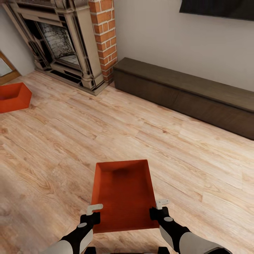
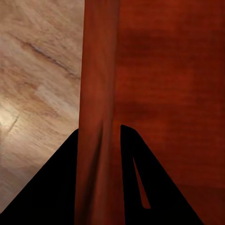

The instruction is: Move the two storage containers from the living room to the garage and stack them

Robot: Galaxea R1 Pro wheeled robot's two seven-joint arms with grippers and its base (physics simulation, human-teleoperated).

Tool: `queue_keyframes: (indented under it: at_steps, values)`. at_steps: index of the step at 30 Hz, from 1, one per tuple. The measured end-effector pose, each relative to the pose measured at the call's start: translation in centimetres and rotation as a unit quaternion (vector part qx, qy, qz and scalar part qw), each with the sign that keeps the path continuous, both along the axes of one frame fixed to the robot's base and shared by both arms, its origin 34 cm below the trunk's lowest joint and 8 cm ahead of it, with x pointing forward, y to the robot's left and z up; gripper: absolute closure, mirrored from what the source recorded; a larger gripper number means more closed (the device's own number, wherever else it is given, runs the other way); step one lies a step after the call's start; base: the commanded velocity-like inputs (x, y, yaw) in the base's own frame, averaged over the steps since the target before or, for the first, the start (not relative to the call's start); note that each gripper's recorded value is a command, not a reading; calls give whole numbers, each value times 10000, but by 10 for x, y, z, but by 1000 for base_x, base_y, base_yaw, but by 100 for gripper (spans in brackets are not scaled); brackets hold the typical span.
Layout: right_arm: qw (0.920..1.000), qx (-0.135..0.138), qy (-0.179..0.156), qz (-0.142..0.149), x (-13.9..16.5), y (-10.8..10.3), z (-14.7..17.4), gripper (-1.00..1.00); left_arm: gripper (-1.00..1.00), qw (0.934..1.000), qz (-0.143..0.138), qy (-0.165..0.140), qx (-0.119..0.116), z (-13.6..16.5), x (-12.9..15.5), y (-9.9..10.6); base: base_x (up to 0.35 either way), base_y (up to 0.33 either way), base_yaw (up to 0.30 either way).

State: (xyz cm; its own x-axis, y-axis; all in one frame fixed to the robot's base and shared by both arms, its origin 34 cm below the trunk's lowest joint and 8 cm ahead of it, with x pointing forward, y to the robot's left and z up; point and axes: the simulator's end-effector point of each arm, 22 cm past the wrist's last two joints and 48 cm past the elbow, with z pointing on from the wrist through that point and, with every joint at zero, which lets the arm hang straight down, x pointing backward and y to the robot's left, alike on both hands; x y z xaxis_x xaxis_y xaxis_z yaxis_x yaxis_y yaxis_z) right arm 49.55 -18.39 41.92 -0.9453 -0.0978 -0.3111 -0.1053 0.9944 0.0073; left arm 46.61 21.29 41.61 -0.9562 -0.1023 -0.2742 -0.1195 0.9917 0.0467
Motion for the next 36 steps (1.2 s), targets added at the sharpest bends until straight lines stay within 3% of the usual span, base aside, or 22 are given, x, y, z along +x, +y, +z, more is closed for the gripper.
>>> queue_keyframes:
  at_steps: [36]
  values:
    - [10000,3,-22,6,-3,0,52,100,100,10000,5,-23,0,52,-4,0,0,0,0]
